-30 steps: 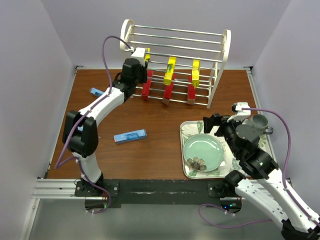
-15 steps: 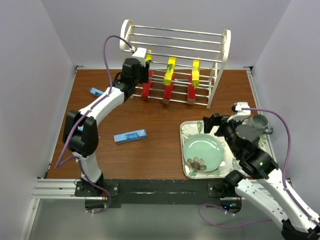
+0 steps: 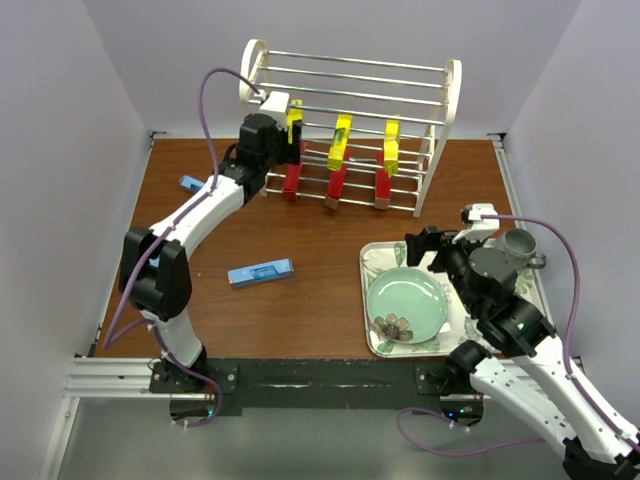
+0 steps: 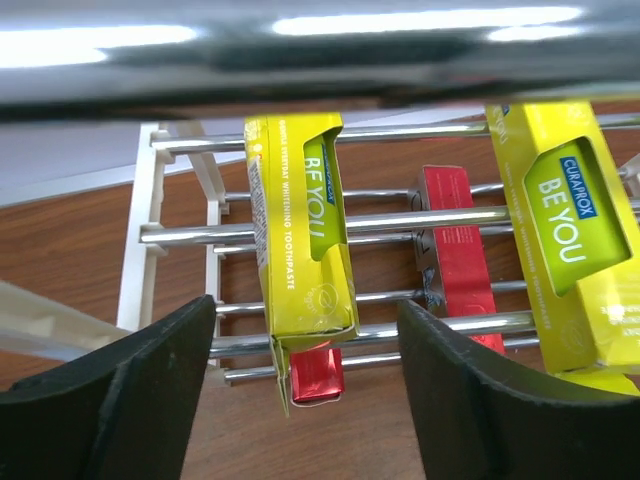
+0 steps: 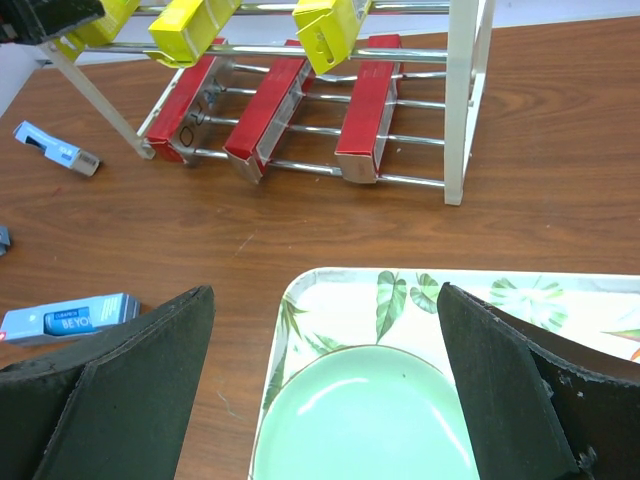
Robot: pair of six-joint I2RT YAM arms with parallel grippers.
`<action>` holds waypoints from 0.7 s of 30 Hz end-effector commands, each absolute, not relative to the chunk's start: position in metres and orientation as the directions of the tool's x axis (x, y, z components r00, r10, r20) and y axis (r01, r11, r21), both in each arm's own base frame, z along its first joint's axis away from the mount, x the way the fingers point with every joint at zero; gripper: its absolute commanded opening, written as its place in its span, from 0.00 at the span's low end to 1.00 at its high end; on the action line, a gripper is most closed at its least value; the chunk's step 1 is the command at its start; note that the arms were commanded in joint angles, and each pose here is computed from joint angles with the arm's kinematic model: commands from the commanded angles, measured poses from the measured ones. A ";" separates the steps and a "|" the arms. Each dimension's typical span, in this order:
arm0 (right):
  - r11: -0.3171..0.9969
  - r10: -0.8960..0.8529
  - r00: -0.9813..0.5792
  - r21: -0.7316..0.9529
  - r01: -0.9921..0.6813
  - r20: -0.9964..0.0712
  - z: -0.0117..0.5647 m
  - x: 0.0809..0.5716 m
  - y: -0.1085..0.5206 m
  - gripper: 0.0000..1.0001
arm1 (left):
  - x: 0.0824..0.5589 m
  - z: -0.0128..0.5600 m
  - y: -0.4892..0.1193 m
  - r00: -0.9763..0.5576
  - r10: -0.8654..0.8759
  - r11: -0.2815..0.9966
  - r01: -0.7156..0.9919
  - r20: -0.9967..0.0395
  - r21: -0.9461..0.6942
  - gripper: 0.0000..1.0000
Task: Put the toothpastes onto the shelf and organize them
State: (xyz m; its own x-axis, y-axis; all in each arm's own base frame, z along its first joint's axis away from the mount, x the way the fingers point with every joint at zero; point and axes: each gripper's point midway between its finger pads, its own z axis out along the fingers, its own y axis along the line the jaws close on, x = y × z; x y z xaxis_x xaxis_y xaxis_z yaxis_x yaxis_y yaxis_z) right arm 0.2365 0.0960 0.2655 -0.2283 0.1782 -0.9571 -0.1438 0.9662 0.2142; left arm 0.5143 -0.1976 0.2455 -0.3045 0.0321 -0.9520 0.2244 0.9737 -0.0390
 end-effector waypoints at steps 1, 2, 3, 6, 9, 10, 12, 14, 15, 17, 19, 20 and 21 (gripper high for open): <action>0.959 0.190 -0.193 0.224 -0.172 -0.963 0.278 0.238 0.100 0.98 | 0.501 0.295 -0.186 -0.207 -0.019 0.975 0.212 -0.978 -0.064 0.84; 0.958 0.187 -0.196 0.223 -0.179 -0.962 0.279 0.238 0.102 0.98 | 0.498 0.297 -0.185 -0.204 -0.020 0.975 0.212 -0.979 -0.064 0.86; 0.955 0.188 -0.198 0.227 -0.193 -0.962 0.280 0.237 0.104 0.98 | 0.493 0.307 -0.183 -0.186 -0.023 0.974 0.218 -0.982 -0.065 0.91; 0.944 0.186 -0.209 0.233 -0.233 -0.960 0.280 0.237 0.113 0.98 | 0.476 0.318 -0.179 -0.161 -0.006 0.969 0.244 -0.987 -0.046 0.98; 0.932 0.189 -0.212 0.243 -0.268 -0.959 0.281 0.236 0.120 0.99 | 0.450 0.316 -0.171 -0.175 0.050 0.960 0.281 -0.983 -0.001 1.00; 0.923 0.191 -0.213 0.249 -0.292 -0.958 0.282 0.235 0.125 0.99 | 0.441 0.304 -0.168 -0.204 0.073 0.957 0.289 -0.976 0.011 1.00; 0.914 0.179 -0.222 0.246 -0.324 -0.958 0.280 0.234 0.131 0.98 | 0.421 0.298 -0.159 -0.213 0.093 0.955 0.296 -0.973 0.027 1.00; 0.904 0.175 -0.239 0.252 -0.346 -0.955 0.276 0.233 0.136 0.98 | 0.405 0.286 -0.154 -0.240 0.120 0.950 0.310 -0.963 0.041 1.00; 0.902 0.169 -0.245 0.250 -0.352 -0.955 0.274 0.233 0.138 0.99 | 0.391 0.277 -0.152 -0.254 0.133 0.943 0.329 -0.958 0.043 1.00; 0.892 0.147 -0.260 0.241 -0.383 -0.954 0.269 0.232 0.145 0.99 | 0.370 0.266 -0.149 -0.276 0.162 0.927 0.373 -0.947 0.049 1.00; 0.881 0.135 -0.263 0.237 -0.410 -0.955 0.268 0.231 0.150 0.99 | 0.351 0.235 -0.146 -0.339 0.221 0.908 0.415 -0.914 0.066 1.00; 0.874 0.126 -0.271 0.236 -0.425 -0.954 0.267 0.230 0.153 0.98 | 0.341 0.233 -0.148 -0.349 0.206 0.901 0.431 -0.914 0.038 1.00; 0.870 0.121 -0.281 0.238 -0.432 -0.952 0.264 0.230 0.156 0.98 | 0.331 0.214 -0.147 -0.407 0.187 0.906 0.422 -0.894 -0.003 1.00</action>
